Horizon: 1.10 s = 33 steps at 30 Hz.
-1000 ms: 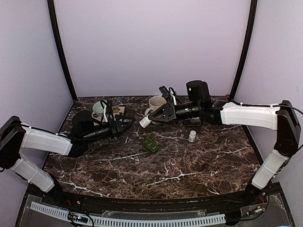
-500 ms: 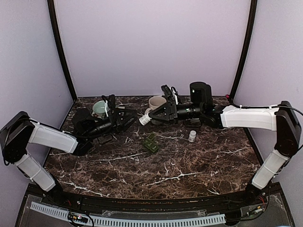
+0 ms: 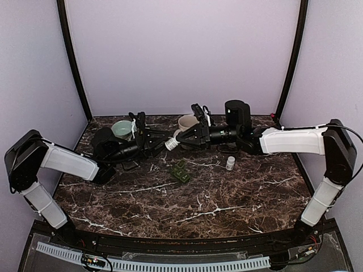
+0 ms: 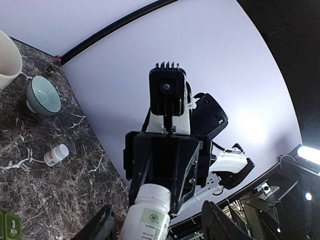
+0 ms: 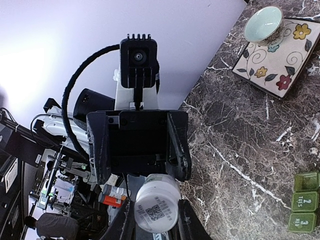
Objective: Sort the pills into containers
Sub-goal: Pass from the right arm to the left
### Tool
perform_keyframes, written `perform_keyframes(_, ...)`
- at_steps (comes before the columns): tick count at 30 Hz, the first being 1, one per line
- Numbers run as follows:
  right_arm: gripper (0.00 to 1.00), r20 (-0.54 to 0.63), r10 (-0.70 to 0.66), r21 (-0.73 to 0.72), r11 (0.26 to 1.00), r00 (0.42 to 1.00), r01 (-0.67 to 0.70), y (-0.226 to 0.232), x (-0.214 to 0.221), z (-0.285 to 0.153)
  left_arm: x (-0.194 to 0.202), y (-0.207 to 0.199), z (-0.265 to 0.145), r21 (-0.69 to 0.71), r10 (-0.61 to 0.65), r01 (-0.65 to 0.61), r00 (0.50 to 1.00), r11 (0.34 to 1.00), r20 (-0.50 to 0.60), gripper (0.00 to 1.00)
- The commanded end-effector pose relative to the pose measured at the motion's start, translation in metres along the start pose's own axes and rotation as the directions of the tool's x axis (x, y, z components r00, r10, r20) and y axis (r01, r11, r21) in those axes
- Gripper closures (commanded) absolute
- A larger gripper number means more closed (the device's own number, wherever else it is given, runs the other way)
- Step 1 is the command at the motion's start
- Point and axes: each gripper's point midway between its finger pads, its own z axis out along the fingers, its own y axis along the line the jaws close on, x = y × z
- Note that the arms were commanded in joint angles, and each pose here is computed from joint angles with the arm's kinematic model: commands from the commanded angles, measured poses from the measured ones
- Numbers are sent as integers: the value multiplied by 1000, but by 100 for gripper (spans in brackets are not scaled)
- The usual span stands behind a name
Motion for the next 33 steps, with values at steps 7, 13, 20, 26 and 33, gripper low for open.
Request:
perform_keyframes(7, 100, 51, -33, -70, 997, 998, 36, 13, -23, -2, 0, -19, 6, 78, 26, -24, 999, 997, -19, 47)
perform_keyframes(13, 100, 57, -21, -78, 997, 998, 26, 12, -26, -2, 0, -19, 6, 90, 19, -17, 1000, 996, -16, 50)
perform_keyframes(20, 100, 56, -9, -80, 997, 998, 13, 9, -26, -1, -1, -21, 7, 97, 23, -22, 1000, 995, -14, 51)
perform_keyframes(26, 100, 61, -4, -80, 997, 998, 9, 8, -27, 0, -3, -23, 9, 105, 26, -25, 1000, 994, -13, 51)
perform_keyframes(33, 100, 65, -1, -80, 997, 998, 6, 8, -28, 0, -6, -23, 11, 105, 33, -33, 999, 994, -1, 65)
